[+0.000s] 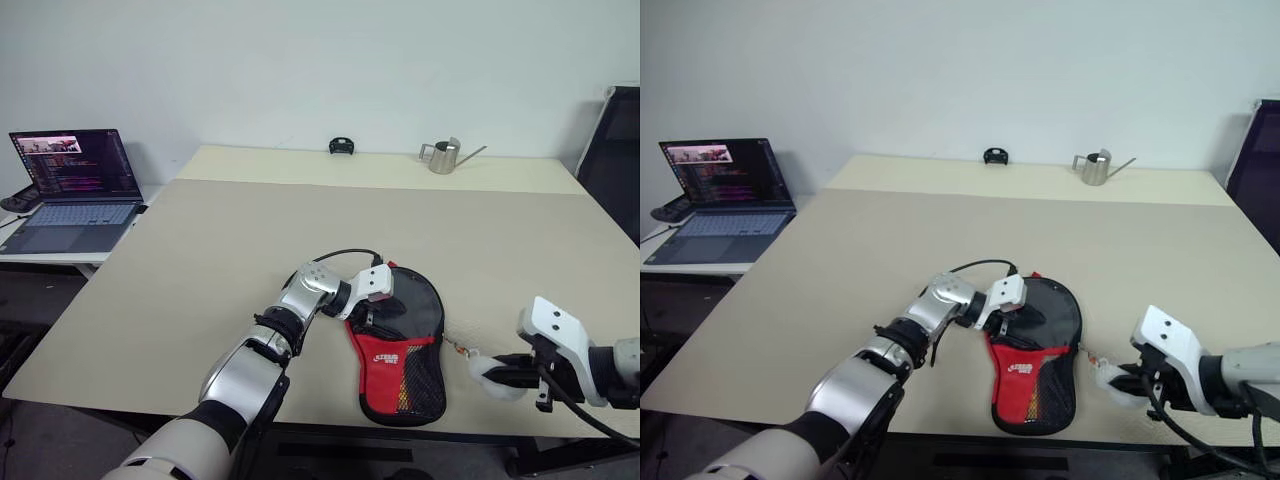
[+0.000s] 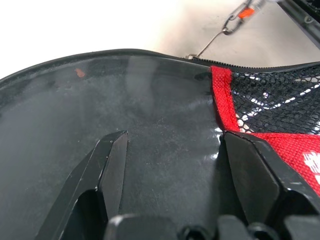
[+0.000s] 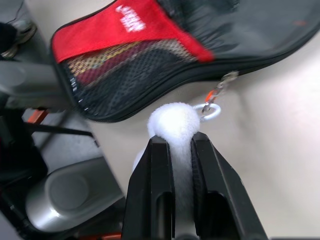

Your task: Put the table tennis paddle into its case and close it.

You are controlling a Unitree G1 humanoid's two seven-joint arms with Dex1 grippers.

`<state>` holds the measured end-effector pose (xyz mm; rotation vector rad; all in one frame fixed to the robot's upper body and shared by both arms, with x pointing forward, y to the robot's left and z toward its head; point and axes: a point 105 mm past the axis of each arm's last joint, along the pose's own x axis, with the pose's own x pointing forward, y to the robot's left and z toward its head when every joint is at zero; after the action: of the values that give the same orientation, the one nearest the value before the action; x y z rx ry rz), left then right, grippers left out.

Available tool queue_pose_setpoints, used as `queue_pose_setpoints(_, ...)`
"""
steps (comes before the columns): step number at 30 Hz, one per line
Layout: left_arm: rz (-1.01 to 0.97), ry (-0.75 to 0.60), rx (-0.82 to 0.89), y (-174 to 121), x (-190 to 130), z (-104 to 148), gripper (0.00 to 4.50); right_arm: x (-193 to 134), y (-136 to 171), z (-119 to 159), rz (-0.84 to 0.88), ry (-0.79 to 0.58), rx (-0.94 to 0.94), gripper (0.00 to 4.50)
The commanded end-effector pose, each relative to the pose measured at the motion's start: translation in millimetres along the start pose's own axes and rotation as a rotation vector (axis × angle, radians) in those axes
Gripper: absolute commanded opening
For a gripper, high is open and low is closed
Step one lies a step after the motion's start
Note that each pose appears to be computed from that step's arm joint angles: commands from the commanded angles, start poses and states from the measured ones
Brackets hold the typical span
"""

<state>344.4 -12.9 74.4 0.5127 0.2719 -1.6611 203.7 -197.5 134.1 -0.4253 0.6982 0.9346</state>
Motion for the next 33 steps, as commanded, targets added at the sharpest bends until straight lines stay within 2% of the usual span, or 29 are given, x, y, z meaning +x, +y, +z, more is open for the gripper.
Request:
queue_pose_setpoints(1, -0.148, 0.225, -0.131, -38, 11, -62, 3.32, -5, 12, 5, 0.031, 0.000, -0.051, 0.06)
queue_pose_setpoints(6, -0.143, 0.238, -0.130, -38, 10, -65, 3.32, -6, 33, -5, 0.105, 0.047, -0.052, 0.06)
queue_pose_setpoints(11, -0.142, 0.243, -0.132, -39, 10, -68, 3.32, -5, 70, -14, 0.238, 0.099, -0.083, 0.06)
queue_pose_setpoints(14, -0.140, 0.245, -0.135, -40, 9, -69, 3.32, 1, 96, -16, 0.347, 0.089, -0.108, 0.06)
queue_pose_setpoints(20, -0.145, 0.254, -0.138, -41, 7, -72, 3.32, 10, 124, -19, 0.487, 0.065, -0.189, 0.06)
queue_pose_setpoints(26, -0.153, 0.259, -0.138, -43, 7, -73, 3.32, 27, 140, -14, 0.530, -0.016, -0.249, 0.06)
queue_pose_setpoints(33, -0.157, 0.254, -0.132, -43, 11, -70, 3.32, 42, 135, -8, 0.502, -0.012, -0.291, 0.05)
